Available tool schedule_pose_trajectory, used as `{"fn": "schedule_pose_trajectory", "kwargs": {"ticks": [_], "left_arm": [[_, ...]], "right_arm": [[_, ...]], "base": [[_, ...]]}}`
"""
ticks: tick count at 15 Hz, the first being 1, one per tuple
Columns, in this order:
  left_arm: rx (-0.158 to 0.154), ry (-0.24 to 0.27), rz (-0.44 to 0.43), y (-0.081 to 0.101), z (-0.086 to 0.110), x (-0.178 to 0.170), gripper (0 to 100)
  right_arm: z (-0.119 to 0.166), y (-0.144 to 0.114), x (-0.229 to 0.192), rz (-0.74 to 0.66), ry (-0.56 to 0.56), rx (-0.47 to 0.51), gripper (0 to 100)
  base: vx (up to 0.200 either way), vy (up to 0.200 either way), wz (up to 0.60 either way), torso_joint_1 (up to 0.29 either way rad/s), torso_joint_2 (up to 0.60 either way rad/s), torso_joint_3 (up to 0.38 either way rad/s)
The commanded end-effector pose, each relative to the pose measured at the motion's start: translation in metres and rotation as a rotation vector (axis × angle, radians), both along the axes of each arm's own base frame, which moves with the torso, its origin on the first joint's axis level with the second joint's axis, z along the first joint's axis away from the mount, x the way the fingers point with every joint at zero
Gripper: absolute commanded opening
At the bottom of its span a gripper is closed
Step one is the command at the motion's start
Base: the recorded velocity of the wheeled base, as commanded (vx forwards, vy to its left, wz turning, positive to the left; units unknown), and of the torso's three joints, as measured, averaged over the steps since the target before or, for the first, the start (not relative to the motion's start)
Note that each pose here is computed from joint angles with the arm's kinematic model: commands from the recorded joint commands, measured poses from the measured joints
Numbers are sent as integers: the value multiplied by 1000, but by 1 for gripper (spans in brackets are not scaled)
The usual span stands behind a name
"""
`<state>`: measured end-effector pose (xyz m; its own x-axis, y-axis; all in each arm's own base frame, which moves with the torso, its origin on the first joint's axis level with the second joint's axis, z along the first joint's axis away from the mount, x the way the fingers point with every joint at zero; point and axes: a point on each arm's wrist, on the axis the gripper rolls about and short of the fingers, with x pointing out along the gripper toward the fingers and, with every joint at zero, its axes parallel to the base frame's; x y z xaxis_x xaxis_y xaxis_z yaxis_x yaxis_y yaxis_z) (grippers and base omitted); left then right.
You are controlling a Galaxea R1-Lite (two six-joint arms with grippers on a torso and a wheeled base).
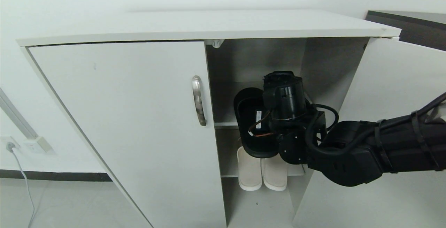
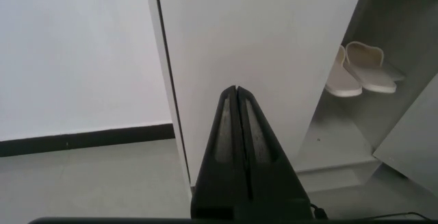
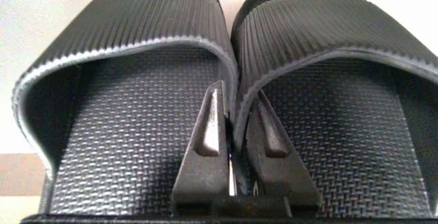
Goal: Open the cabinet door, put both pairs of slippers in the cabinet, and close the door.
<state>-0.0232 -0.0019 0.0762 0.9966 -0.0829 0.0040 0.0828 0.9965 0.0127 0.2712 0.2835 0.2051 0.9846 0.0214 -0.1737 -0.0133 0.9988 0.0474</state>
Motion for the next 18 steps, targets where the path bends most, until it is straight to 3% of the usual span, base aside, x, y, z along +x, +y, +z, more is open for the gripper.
{"fn": "schedule_pose_trajectory", "kwargs": {"ticks": [1, 18], "left_arm": [[0, 1, 0, 0, 0, 0, 0], [-2, 1, 2, 0, 0, 0, 0]], "right_arm": [[0, 0, 1, -1, -1, 1, 0], [7, 1, 66, -63, -3, 7, 0]], "base": [[0, 0, 0, 0, 0, 0], [0, 0, 0, 0, 0, 0]]}}
